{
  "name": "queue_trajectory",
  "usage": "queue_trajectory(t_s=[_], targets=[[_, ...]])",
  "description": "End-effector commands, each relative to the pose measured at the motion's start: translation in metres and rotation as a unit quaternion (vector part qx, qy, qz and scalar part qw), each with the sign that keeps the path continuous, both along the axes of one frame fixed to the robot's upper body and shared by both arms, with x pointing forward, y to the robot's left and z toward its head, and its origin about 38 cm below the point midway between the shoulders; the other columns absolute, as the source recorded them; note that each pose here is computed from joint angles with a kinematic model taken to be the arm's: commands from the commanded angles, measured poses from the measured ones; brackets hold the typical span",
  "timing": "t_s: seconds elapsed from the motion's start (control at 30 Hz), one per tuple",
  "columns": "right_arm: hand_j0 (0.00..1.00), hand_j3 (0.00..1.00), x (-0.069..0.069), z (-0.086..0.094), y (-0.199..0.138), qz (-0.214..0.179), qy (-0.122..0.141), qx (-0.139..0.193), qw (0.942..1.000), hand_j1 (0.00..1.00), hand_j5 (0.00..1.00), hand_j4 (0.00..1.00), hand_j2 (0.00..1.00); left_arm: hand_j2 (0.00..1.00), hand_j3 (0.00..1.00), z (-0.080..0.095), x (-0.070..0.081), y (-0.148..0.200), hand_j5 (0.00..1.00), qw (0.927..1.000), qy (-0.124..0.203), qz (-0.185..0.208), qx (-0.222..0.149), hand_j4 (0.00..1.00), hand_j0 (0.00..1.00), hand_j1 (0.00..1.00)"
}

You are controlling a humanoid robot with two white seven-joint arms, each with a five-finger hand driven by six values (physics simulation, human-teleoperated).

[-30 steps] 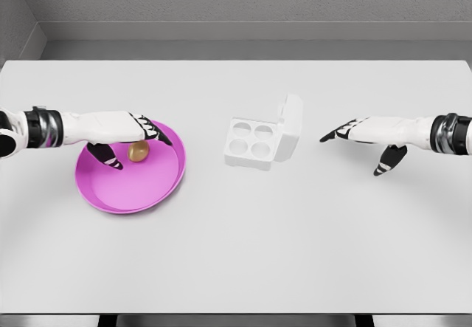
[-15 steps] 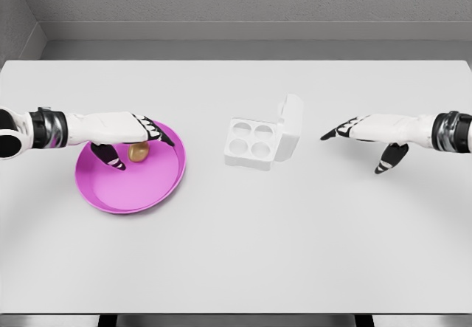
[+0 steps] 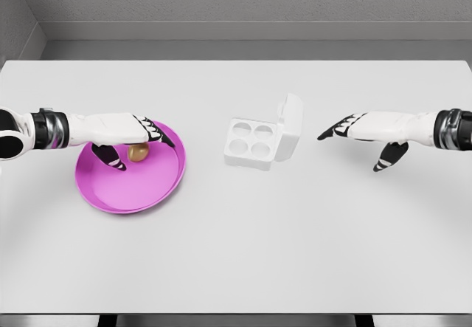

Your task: Pack egg into the box and close the box lid

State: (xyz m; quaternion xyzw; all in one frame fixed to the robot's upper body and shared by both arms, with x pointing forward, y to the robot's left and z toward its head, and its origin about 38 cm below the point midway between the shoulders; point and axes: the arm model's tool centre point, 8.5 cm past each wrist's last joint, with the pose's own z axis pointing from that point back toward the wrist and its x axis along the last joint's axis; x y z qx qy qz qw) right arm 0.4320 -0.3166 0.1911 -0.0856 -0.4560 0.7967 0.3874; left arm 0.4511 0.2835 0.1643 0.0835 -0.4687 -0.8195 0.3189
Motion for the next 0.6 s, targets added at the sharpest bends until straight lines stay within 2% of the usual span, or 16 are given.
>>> queue_trajectory(t_s=[0.0, 0.1, 0.27, 0.47, 0.53, 0.57], targets=[[1.00, 1.00, 0.0000, 0.0014, -0.0035, -0.004, 0.000, -0.001, 1.0000, 1.00, 1.00, 1.00, 1.00, 0.94, 0.94, 0.0001, 0.0004, -0.0006, 0.94, 1.0000, 0.000, 0.001, -0.002, 0.94, 0.94, 0.94], [1.00, 1.00, -0.0003, 0.0007, -0.0036, -0.004, 0.001, -0.001, 1.0000, 1.00, 1.00, 1.00, 1.00, 0.93, 0.93, -0.0005, 0.0001, -0.0005, 0.93, 1.0000, 0.001, 0.001, -0.002, 0.93, 0.93, 0.93], [1.00, 1.00, -0.0006, -0.0001, -0.0030, -0.004, 0.001, 0.000, 1.0000, 1.00, 1.00, 1.00, 1.00, 0.78, 0.78, -0.0005, 0.0001, -0.0005, 0.78, 1.0000, 0.001, 0.001, -0.002, 0.78, 0.78, 0.78], [1.00, 1.00, -0.0008, -0.0015, -0.0044, -0.006, 0.003, -0.001, 1.0000, 1.00, 1.00, 1.00, 1.00, 0.74, 0.74, -0.0051, -0.0011, 0.0025, 0.74, 1.0000, 0.006, 0.005, 0.000, 0.74, 0.74, 0.74], [1.00, 1.00, -0.0008, -0.0026, -0.0047, -0.007, 0.005, -0.001, 1.0000, 1.00, 1.00, 1.00, 1.00, 0.71, 0.71, -0.0052, -0.0010, 0.0036, 0.71, 1.0000, 0.007, 0.007, 0.000, 0.71, 0.71, 0.71], [1.00, 1.00, -0.0009, -0.0025, -0.0054, -0.007, 0.005, -0.002, 1.0000, 1.00, 1.00, 1.00, 1.00, 0.66, 0.66, -0.0051, -0.0011, 0.0036, 0.66, 1.0000, 0.007, 0.007, 0.000, 0.66, 0.66, 0.66]])
